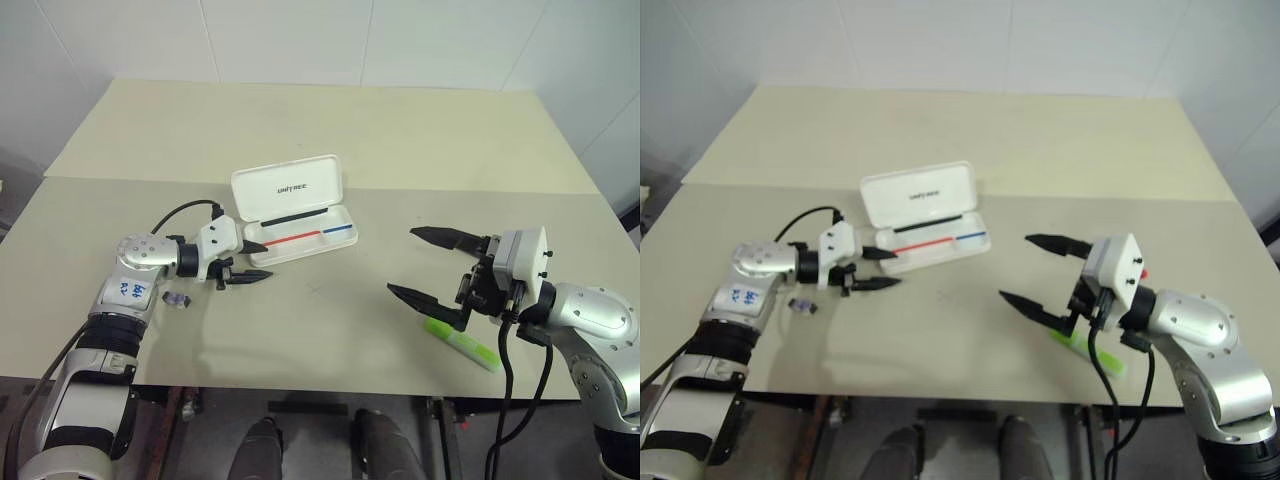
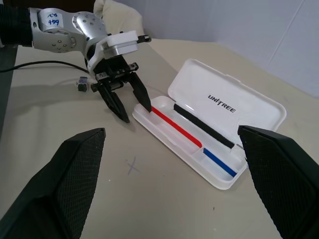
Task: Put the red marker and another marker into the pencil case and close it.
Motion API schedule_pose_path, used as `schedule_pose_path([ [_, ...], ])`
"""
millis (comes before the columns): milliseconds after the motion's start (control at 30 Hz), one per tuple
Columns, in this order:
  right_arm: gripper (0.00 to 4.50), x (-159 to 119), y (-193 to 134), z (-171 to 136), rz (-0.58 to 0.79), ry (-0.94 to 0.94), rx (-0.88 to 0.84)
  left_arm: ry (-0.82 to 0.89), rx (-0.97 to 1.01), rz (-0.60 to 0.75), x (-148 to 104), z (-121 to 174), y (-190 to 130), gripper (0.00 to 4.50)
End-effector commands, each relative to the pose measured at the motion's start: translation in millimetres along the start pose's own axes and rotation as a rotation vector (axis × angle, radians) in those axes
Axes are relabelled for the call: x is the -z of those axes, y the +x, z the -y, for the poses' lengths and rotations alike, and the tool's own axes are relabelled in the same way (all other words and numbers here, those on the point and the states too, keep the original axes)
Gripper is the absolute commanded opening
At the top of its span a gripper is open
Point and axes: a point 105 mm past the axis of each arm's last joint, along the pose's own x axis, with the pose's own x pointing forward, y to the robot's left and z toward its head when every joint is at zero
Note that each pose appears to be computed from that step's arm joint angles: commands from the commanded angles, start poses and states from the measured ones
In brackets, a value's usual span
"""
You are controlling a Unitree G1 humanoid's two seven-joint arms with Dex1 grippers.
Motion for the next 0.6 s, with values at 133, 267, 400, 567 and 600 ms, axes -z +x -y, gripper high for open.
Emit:
schedule_pose_path([
  [133,4.5,-21,7,-2,0.073,-0.064,0.005,0.002,0.04,-0.059,1,-4,4,2.51],
  [267,4.5,-25,10,-2,0.087,-0.074,0.012,0.002,0.038,-0.089,5,-7,5,2.15],
  [400,4.5,-28,12,-2,0.098,-0.083,0.019,0.013,0.035,-0.103,6,-10,7,0.99],
  [567,4.5,-31,14,0,0.106,-0.093,0.021,0.044,0.061,-0.13,7,-11,8,0.03],
  [600,4.5,-32,14,0,0.106,-0.095,0.02,0.047,0.064,-0.13,6,-12,8,0.03],
])
